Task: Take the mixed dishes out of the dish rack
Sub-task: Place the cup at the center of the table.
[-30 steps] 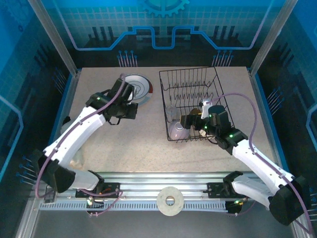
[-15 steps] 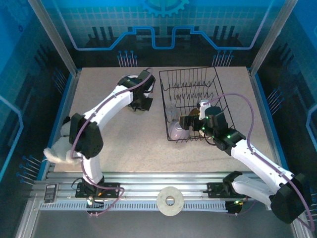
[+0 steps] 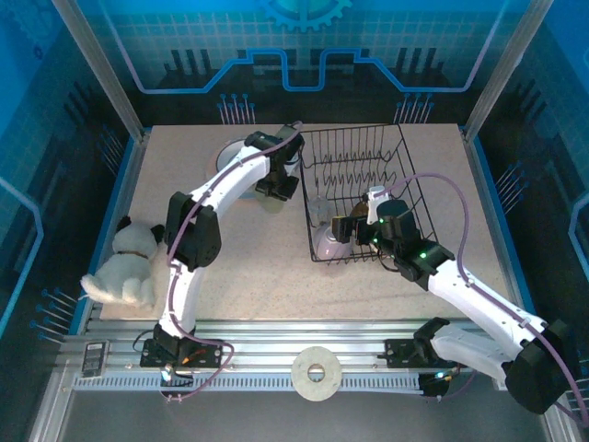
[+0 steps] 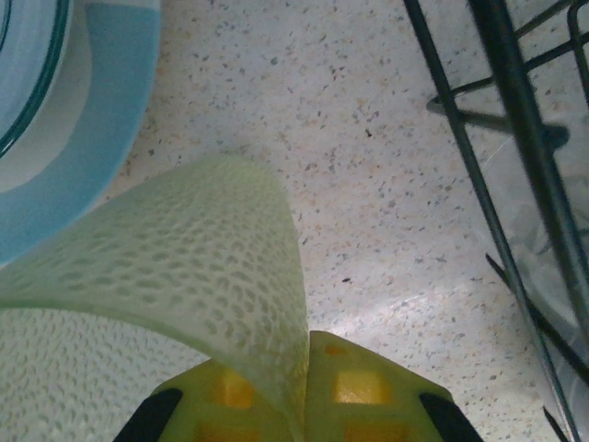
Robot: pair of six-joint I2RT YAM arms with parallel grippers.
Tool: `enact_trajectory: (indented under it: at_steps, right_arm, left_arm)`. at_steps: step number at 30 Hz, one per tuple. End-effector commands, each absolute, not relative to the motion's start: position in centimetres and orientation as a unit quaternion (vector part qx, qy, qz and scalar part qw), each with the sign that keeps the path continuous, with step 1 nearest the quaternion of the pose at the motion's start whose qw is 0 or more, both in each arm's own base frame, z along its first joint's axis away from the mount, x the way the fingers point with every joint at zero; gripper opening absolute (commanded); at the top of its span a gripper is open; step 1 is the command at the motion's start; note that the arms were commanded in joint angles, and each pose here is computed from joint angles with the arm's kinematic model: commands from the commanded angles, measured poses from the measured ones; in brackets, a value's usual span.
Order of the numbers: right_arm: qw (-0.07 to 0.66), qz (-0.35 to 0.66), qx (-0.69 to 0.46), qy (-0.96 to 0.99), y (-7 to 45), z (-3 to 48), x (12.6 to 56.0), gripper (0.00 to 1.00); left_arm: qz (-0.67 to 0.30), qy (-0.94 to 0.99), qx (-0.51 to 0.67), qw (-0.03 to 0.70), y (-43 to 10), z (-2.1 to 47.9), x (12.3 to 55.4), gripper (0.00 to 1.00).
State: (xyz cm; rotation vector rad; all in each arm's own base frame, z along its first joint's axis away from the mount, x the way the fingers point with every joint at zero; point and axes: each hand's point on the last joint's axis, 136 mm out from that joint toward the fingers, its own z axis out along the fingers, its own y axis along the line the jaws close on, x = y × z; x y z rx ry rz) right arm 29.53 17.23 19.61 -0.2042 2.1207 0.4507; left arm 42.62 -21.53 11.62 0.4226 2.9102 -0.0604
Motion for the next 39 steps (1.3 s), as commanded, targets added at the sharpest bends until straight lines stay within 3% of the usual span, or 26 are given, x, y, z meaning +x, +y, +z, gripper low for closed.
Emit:
enact_trajectory:
  at_steps: [1,15,20,23,39]
  right_arm:
    - [0.479,0.173,-0.088,0.856,17.3,20.4,29.7,1.00]
    - [0.480,0.167,-0.093,0.856,17.4,20.4,29.7,1.00]
    - [0.480,0.165,-0.094,0.857,17.5,20.4,29.7,1.00]
    - [0.479,0.164,-0.097,0.857,17.5,20.4,29.7,1.00]
    - [0.485,0.149,-0.099,0.856,17.4,20.6,29.5,1.00]
  left_arm:
    - [-0.027,0.984,0.155,0.080,-21.6,11.8,42.5,0.00]
    - [-0.013,0.986,0.156,0.062,-21.5,9.8,43.1,0.02]
    - [-0.025,0.985,0.156,0.068,-21.9,10.4,43.1,0.34]
    - [-0.039,0.984,0.157,0.076,-22.4,11.1,43.2,0.49]
    - [-0.100,0.967,0.167,0.165,-23.9,18.9,43.0,0.98]
